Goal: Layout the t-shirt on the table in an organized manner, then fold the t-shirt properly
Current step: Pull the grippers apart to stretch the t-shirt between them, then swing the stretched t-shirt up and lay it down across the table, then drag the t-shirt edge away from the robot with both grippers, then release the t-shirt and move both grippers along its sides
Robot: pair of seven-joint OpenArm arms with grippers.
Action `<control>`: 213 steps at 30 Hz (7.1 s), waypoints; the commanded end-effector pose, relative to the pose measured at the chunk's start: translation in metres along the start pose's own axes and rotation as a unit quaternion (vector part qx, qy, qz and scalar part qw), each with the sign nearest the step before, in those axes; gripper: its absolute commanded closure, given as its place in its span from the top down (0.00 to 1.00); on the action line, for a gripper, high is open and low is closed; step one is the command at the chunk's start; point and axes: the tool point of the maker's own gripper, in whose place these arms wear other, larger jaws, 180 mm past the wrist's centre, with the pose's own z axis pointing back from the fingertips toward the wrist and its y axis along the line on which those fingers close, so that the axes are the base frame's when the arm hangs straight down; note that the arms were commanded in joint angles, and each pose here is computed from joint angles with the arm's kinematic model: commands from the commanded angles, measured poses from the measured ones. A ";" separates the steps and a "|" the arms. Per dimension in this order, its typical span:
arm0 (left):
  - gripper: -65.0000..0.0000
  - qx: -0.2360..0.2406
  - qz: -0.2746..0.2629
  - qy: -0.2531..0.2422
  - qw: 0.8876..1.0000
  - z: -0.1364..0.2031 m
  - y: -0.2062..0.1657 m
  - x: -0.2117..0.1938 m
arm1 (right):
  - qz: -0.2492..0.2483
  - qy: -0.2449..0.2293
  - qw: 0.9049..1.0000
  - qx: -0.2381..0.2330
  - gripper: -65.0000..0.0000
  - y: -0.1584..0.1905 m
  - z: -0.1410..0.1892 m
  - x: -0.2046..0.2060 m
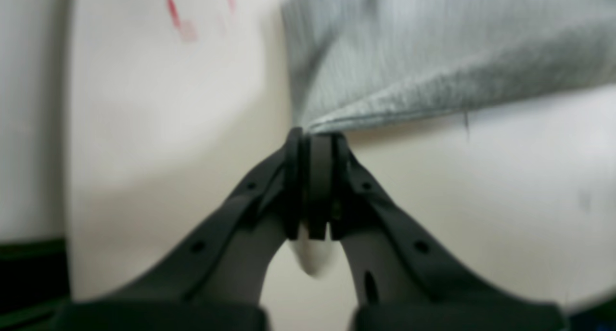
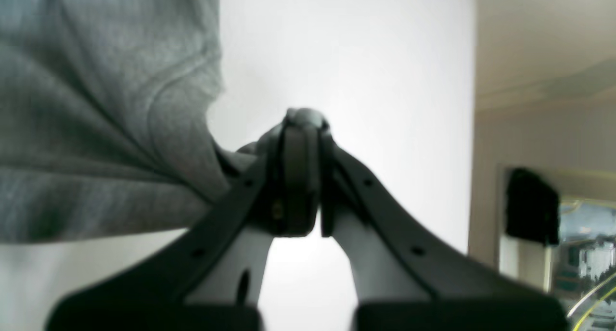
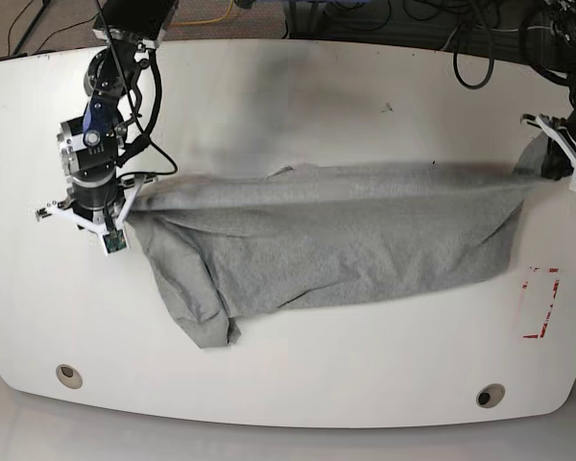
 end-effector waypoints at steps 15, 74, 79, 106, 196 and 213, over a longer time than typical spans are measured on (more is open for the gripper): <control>0.00 -0.011 -0.020 0.011 1.000 0.010 -0.005 -0.014 | -0.008 0.021 1.000 0.021 0.00 0.017 0.009 -0.027; 0.00 0.197 -0.036 -0.508 0.838 0.239 0.119 0.457 | -0.002 -0.389 0.899 -0.201 0.00 -0.248 0.161 0.412; 0.00 0.177 -0.025 -0.508 0.843 0.239 0.126 0.470 | 0.004 -0.397 0.895 -0.205 0.00 -0.254 0.172 0.424; 0.00 0.095 -0.016 -0.312 0.945 0.043 0.072 0.315 | 0.016 -0.186 0.975 -0.124 0.00 -0.153 0.004 0.204; 0.58 0.071 -0.003 0.039 0.997 0.004 0.030 -0.001 | -0.129 0.036 0.989 0.055 0.78 0.019 -0.010 -0.048; 0.58 0.134 0.012 -0.082 0.987 0.000 0.071 0.098 | -0.194 0.013 0.975 0.107 0.78 0.013 -0.082 0.007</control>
